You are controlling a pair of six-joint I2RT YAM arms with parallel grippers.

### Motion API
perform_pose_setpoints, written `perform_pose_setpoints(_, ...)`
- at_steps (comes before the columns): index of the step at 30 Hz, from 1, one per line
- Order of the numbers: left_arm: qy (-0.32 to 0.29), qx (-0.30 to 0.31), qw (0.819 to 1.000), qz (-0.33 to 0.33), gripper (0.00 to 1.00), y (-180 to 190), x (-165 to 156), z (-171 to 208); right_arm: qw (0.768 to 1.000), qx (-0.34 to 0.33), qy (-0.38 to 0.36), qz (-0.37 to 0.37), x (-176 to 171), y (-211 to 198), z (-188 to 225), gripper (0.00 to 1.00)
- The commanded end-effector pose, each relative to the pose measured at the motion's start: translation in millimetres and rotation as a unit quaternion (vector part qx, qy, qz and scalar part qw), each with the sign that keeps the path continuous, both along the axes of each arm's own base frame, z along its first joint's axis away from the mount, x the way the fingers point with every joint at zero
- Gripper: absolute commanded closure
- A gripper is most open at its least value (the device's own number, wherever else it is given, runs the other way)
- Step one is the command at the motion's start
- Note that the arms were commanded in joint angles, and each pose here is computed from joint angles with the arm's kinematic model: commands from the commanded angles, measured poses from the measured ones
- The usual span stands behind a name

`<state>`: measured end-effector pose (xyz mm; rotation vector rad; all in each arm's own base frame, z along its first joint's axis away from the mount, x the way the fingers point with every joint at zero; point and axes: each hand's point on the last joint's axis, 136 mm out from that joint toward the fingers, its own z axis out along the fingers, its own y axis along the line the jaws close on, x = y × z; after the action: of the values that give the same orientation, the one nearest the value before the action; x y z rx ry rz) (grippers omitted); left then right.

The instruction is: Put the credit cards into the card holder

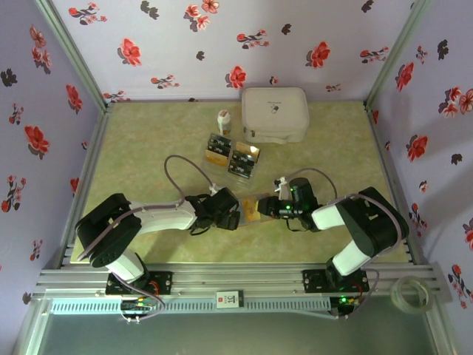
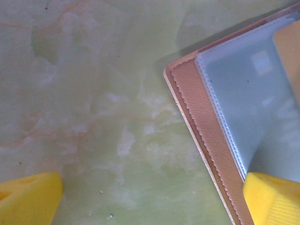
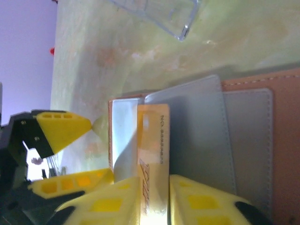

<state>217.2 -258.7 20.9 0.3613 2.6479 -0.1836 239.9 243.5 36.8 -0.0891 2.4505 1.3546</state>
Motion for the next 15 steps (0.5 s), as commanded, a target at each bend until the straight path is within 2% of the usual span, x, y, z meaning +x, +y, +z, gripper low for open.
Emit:
perform_pose_setpoints(1, 0.004, 0.003, 1.000, 0.010, 0.00, 4.3, -0.7, -6.8, 0.999, -0.041, 0.017, -0.012, -2.7, -9.8, -11.3, 0.64)
perform_pose_setpoints(7, -0.002, -0.012, 1.000, 0.025, 0.00, 10.0, 6.5, 2.2, 0.998, -0.067, 0.002, -0.019, 2.8, -15.0, 4.2, 0.42)
perform_pose_setpoints(15, -0.010, -0.027, 0.999, 0.037, 0.00, 19.9, 15.7, 21.3, 0.996, -0.080, -0.028, -0.023, 11.2, -16.2, 42.7, 0.39)
